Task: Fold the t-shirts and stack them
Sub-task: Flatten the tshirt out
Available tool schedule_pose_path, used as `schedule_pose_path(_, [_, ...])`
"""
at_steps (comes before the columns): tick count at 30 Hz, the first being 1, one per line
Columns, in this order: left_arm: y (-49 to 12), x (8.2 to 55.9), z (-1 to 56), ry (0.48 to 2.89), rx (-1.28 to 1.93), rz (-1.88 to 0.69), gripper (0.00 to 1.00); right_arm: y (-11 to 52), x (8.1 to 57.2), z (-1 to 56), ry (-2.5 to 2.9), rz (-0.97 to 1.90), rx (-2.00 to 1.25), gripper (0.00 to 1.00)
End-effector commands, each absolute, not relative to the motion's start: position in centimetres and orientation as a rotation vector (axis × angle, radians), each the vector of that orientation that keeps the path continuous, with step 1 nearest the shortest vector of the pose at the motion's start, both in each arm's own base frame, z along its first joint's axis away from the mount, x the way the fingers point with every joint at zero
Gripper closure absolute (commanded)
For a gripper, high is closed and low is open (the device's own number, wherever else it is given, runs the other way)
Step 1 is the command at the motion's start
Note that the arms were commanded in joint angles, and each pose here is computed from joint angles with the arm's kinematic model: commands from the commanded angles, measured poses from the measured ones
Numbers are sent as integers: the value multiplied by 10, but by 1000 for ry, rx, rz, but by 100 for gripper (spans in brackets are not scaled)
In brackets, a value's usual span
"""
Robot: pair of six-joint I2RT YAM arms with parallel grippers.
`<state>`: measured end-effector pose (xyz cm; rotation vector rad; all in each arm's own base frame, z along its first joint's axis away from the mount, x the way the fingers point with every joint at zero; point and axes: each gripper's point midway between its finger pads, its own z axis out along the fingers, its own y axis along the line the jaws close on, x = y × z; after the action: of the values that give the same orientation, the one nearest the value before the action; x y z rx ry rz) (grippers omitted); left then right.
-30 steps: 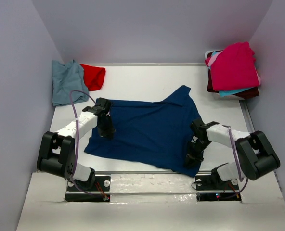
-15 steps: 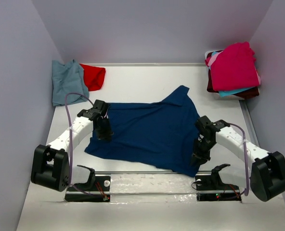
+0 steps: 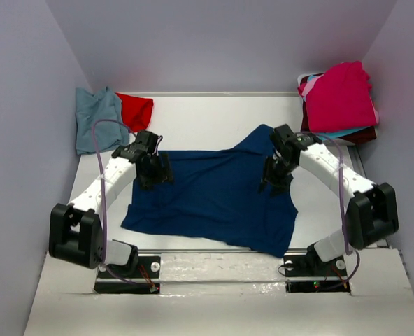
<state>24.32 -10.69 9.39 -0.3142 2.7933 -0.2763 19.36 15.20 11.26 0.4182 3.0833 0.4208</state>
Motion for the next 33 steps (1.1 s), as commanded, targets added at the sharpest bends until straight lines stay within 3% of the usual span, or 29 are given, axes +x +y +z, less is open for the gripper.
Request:
schedule_pose_path(1, [-111,283,108,2714,-288,-241,20,173,274,129,2888,434,297,50])
schedule_pose_path(5, [-114,318,110,2687,-298,-247,20,190,327,157,2753,466,268,50])
schedule_pose_path(8, [-107,351,112,2648,-351,-268,20,187,373,143,2757,453,344,50])
schedule_pose_path(16, [-73,395,90,2650,-436,-218,21,180,440,144,2706,525,445,50])
schedule_pose_path(24, [-51,417,85,2617,-535,-182,21,176,457,135,2716,571,477,50])
schedule_pose_path(33, [-41,417,76,2630,-589,-128,22,173,441,102,2783,547,477,51])
